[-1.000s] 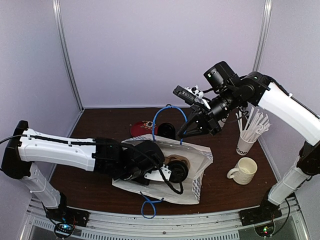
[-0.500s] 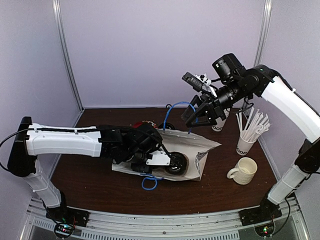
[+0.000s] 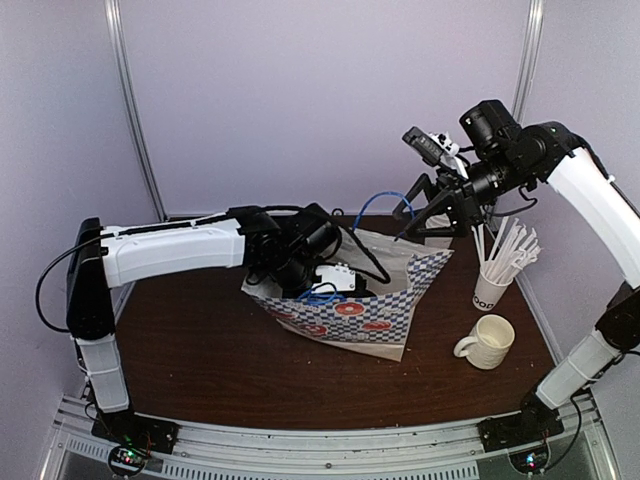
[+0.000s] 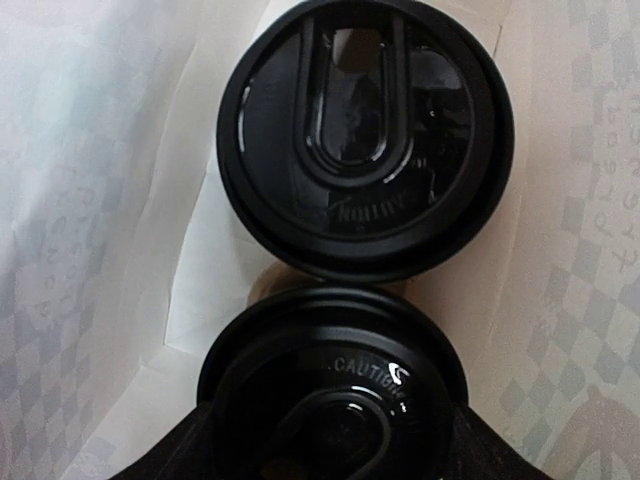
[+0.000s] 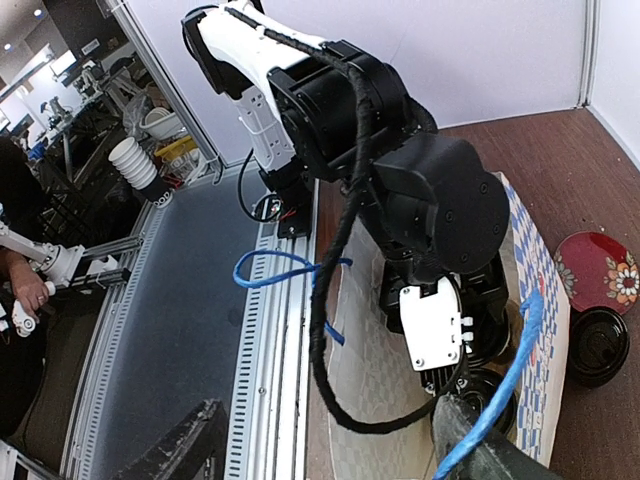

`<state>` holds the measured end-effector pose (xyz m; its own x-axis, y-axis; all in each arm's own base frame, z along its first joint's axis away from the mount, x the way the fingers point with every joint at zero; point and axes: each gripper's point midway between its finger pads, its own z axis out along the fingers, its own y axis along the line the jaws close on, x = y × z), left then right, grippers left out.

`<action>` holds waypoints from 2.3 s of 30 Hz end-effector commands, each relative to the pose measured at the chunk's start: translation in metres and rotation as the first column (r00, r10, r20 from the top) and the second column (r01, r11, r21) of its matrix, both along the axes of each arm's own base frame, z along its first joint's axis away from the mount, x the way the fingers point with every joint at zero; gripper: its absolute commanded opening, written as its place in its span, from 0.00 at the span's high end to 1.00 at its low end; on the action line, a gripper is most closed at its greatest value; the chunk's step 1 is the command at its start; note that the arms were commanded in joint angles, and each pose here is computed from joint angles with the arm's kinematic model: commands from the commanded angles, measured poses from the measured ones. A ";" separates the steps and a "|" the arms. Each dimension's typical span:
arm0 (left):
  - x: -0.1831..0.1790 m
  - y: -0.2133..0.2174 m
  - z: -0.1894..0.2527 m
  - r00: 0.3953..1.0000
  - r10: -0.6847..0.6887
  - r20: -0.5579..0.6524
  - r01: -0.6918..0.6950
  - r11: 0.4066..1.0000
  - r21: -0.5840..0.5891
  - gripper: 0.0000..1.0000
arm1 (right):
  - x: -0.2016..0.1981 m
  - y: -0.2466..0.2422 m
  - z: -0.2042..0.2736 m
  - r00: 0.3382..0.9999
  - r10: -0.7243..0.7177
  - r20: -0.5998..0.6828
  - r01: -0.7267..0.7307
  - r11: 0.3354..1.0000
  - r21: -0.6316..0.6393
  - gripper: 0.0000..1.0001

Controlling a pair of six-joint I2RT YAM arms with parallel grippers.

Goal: Pack the takeout coffee

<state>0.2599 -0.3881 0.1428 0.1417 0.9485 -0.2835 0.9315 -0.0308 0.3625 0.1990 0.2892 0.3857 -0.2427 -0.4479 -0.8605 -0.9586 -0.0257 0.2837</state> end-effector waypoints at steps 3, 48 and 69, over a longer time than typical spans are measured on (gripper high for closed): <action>-0.018 -0.022 -0.020 0.978 -0.022 -0.206 0.012 0.999 -0.051 0.46 | -0.011 -0.014 0.008 0.998 0.021 -0.054 -0.018 0.998 0.061 0.26; -0.008 -0.045 -0.053 0.917 0.113 -0.384 -0.080 0.992 0.100 0.53 | 0.075 -0.075 0.015 0.930 -0.367 -0.028 0.368 0.928 0.058 0.17; -0.015 -0.039 0.051 0.957 0.101 -0.272 -0.125 0.990 -0.072 0.02 | 0.065 -0.077 0.023 0.931 -0.365 -0.008 0.364 0.928 0.073 0.15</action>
<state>0.2514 -0.4347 0.1591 -0.0572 0.9427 -0.3287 0.9931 0.0874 0.0778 0.2696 0.2160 0.4009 -0.3973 -0.2763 -0.8751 -0.9013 0.2971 0.3154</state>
